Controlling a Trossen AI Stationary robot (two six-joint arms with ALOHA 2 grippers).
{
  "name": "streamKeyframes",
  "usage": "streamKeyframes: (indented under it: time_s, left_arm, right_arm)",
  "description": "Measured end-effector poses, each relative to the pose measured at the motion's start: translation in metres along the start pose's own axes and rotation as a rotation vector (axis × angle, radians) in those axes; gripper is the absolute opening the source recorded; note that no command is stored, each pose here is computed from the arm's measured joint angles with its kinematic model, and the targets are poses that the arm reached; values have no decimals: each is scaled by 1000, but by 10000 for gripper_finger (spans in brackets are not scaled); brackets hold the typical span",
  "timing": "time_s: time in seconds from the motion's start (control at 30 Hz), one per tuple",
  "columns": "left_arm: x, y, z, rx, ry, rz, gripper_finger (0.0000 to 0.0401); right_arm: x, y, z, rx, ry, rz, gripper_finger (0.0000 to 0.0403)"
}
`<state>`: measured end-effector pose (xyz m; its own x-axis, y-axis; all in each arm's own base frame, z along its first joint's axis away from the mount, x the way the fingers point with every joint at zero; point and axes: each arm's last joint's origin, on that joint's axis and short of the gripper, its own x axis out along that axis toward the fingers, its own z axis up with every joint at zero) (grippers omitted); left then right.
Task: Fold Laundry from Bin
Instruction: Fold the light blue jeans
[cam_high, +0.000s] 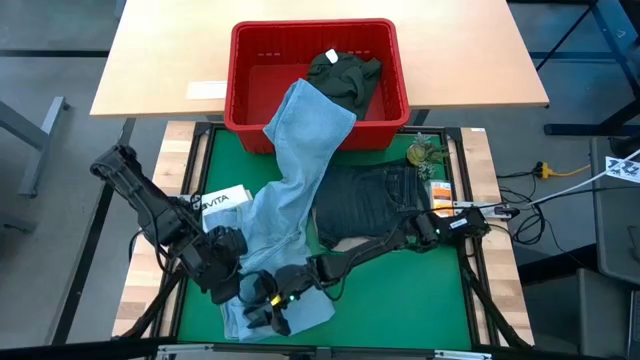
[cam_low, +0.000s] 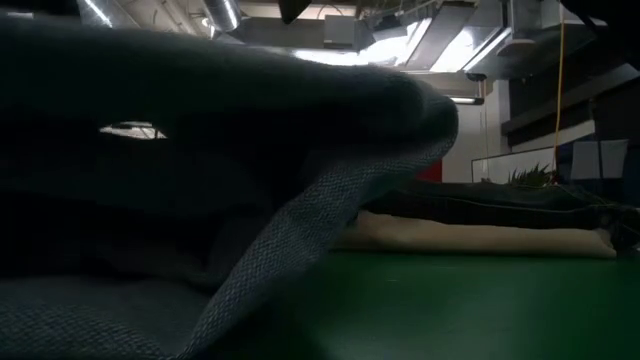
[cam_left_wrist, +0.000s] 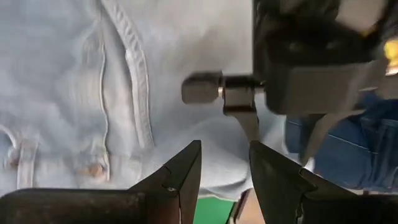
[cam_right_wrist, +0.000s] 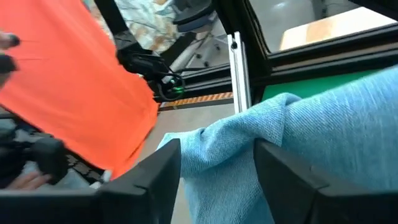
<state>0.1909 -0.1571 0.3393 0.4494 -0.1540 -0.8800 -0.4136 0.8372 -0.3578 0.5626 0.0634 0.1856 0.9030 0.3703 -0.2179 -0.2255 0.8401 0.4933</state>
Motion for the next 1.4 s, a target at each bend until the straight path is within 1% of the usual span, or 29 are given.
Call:
streamKeyframes:
  time_s: [0.1,0.17,0.23,0.37,0.43,0.5,0.6,0.7,0.83,0.93,1.03,1.13,1.23,1.3,1.4]
  left_arm:
    - [3,0,-7,-39,32,46,130]
    - [4,1,-11,-67,48,81,130]
    - [3,2,-17,-84,48,100,130]
    - [1,-1,-24,-78,6,97,130]
    - [0,-2,-27,-98,-21,101,130]
    - [1,-3,-29,-127,-41,107,130]
    - [4,-5,-33,-169,-47,117,130]
    - [14,-5,-39,-195,-40,151,130]
    - [29,-4,-47,-234,5,175,130]
    - [35,-6,-50,-234,7,157,130]
    - [39,-6,-51,-239,-2,145,130]
    - [42,-4,-52,-256,-10,158,130]
    - [47,-1,-54,-254,-10,166,130]
    - [49,0,-55,-256,-7,170,130]
    - [51,1,-56,-270,1,179,130]
  right_arm:
    - [-5,-3,9,2,17,60,208]
    - [-6,-4,10,2,19,69,209]
    - [-6,-4,11,0,3,47,209]
    - [-2,6,6,-10,-35,-32,209]
    - [-1,7,3,-35,-12,-38,209]
    - [-4,9,3,-46,38,6,209]
    - [-15,10,17,-51,95,36,209]
    - [-30,10,32,-108,151,22,209]
    - [-50,11,44,-222,241,-35,209]
    - [-65,13,50,-326,321,-84,209]
    - [-74,10,48,-428,411,-194,209]
    - [-77,4,45,-545,469,-340,209]
    - [-81,-1,45,-636,521,-472,209]
    - [-85,-6,45,-680,564,-494,209]
    - [-91,-19,47,-690,606,-453,209]
